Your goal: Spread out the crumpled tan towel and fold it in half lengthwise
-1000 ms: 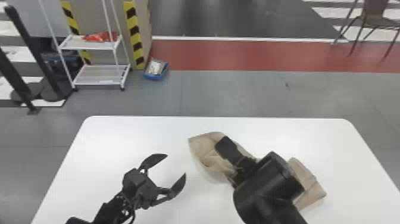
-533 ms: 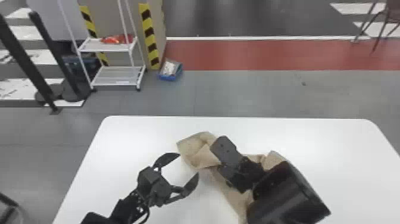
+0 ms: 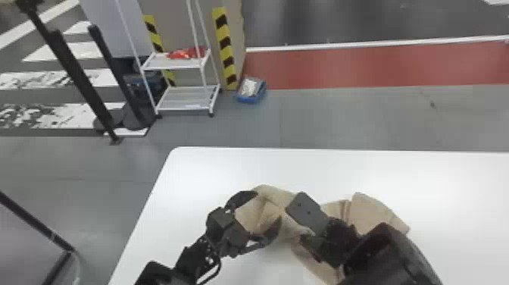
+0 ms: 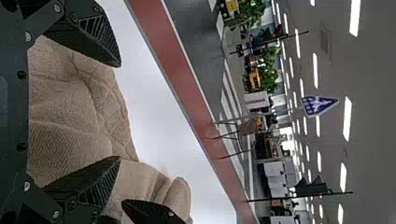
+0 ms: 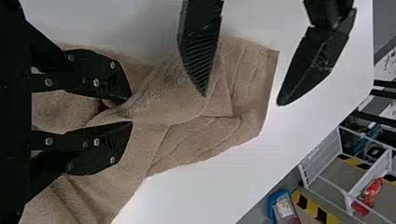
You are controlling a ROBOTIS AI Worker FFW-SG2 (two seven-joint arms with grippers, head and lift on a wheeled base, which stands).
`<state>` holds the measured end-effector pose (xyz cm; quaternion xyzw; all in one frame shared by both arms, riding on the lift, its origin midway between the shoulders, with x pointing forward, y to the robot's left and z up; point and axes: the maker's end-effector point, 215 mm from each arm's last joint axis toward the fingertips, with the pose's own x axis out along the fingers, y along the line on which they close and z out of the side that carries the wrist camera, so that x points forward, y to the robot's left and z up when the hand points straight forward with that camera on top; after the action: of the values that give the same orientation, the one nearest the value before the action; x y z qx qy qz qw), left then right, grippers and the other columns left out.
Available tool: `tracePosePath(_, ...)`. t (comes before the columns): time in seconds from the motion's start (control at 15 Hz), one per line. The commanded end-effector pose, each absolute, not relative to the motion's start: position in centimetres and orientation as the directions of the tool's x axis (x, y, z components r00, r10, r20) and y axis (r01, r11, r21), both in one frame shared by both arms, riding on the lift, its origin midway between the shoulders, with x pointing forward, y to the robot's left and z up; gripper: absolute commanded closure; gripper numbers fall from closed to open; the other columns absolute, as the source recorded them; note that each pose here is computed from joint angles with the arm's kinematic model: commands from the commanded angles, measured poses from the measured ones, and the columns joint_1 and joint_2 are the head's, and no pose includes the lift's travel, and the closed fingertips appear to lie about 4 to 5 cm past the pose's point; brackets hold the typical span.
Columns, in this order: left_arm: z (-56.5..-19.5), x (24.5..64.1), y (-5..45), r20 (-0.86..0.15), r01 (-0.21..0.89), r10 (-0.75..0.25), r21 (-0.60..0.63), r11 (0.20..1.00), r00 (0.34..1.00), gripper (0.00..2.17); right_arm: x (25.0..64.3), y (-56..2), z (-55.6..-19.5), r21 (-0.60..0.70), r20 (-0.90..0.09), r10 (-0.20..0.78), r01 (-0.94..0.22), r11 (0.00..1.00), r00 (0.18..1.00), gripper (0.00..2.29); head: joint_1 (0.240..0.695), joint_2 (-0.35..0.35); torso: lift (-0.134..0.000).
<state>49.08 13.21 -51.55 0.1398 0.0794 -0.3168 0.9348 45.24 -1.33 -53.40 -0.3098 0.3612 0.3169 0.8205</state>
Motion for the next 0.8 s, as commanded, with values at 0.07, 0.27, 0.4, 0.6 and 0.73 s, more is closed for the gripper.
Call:
tracePosePath(0.07,-51.6,49.1,13.6,-0.241,0.617,-0.571,0.215,0.757,0.785,0.2,45.0,-4.7,-52.1,-0.271,-0.782,0.266,-0.692,0.669,0.564,0.04,0.695,0.132,0.0)
tracePosePath(0.27,-51.6,49.3,15.0,-0.247,0.61,-0.561,0.224,0.76,0.79,0.2,45.1,-8.5,-51.7,-0.27,-0.774,0.229,-0.635,0.724,0.59,0.05,0.695,0.106,0.0)
tracePosePath(0.4,-51.6,49.3,16.0,-0.25,0.598,-0.548,0.226,0.769,0.798,0.2,45.5,-9.5,-50.3,-0.182,-0.746,0.281,-0.591,0.786,0.604,0.06,0.695,0.087,0.0)
tracePosePath(0.6,-52.0,49.0,16.4,-0.259,0.599,-0.545,0.225,0.769,0.797,0.2,44.7,-10.2,-50.2,-0.152,-0.752,0.303,-0.6,0.785,0.586,0.06,0.695,0.078,0.0)
tracePosePath(0.73,-52.1,48.8,16.3,-0.26,0.601,-0.547,0.224,0.767,0.796,0.2,43.6,-10.9,-51.2,-0.171,-0.789,0.286,-0.641,0.748,0.544,0.06,0.695,0.078,0.0)
